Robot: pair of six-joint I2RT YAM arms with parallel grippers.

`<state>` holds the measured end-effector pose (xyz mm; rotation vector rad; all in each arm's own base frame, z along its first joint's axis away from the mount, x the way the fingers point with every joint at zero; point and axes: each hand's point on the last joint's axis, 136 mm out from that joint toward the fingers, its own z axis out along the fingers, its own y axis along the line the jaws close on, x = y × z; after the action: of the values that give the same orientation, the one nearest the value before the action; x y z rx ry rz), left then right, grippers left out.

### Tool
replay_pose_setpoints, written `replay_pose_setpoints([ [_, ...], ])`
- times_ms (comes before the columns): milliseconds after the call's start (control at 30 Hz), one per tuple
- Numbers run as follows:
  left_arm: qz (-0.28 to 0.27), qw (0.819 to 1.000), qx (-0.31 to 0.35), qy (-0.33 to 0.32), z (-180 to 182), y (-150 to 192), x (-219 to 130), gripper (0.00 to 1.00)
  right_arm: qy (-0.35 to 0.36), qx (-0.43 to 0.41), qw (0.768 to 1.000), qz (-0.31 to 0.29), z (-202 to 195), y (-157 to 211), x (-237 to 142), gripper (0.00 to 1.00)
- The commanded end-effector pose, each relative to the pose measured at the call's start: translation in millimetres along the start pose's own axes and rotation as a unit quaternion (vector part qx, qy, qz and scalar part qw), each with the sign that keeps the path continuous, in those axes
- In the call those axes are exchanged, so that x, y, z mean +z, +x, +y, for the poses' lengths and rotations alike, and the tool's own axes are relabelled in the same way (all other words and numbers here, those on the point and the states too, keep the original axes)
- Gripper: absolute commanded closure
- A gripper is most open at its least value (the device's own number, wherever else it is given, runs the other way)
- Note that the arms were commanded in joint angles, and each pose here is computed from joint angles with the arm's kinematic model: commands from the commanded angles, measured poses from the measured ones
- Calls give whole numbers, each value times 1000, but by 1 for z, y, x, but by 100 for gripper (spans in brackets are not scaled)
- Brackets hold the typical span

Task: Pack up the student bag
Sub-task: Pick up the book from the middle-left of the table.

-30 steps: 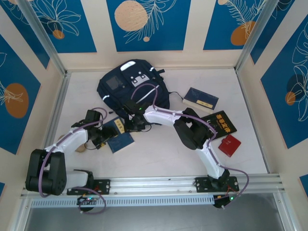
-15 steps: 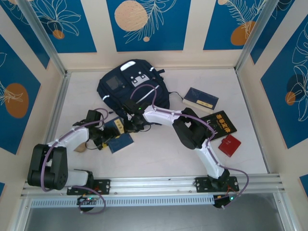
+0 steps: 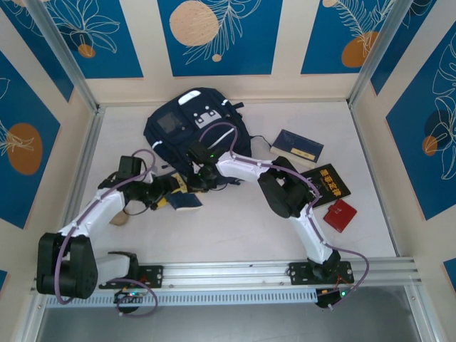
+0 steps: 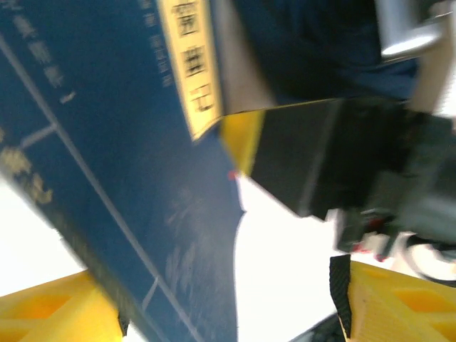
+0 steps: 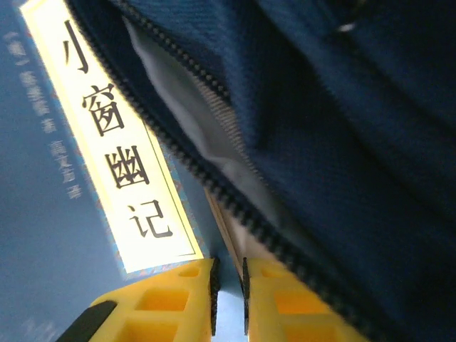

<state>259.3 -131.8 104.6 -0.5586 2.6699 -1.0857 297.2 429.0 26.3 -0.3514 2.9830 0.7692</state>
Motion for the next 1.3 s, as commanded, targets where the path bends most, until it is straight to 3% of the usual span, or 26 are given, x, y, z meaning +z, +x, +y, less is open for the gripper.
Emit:
replay_pose_setpoints([
  [0, 0, 998, 6, 60, -29, -12, -2, 30, -1, 10, 999, 50, -3, 29, 21, 80],
  [167, 13, 999, -38, 35, -7, -11, 14, 40, 0, 11, 999, 49, -5, 30, 20, 79],
  [400, -3, 998, -47, -29, 19, -11, 14, 51, 8, 13, 999, 37, -8, 29, 14, 73],
  [533, -8, 998, -45, -52, 28, -8, 11, 63, 8, 12, 1000, 23, -7, 26, 5, 64],
  [767, -43, 993, -31, -102, 41, -6, -8, 96, -27, 5, 999, -28, 13, 13, -43, 50],
  [933, -80, 986, -9, -145, 45, -5, -37, 100, -54, 20, 995, -80, 18, 4, -89, 34],
  [1100, -122, 988, 38, -91, 8, -11, -63, 100, -100, 40, 985, -135, 19, 1, -126, 20],
  [1267, -170, 982, 65, 42, -62, -32, -82, 100, -199, 68, 963, -167, 25, -3, -170, 12],
])
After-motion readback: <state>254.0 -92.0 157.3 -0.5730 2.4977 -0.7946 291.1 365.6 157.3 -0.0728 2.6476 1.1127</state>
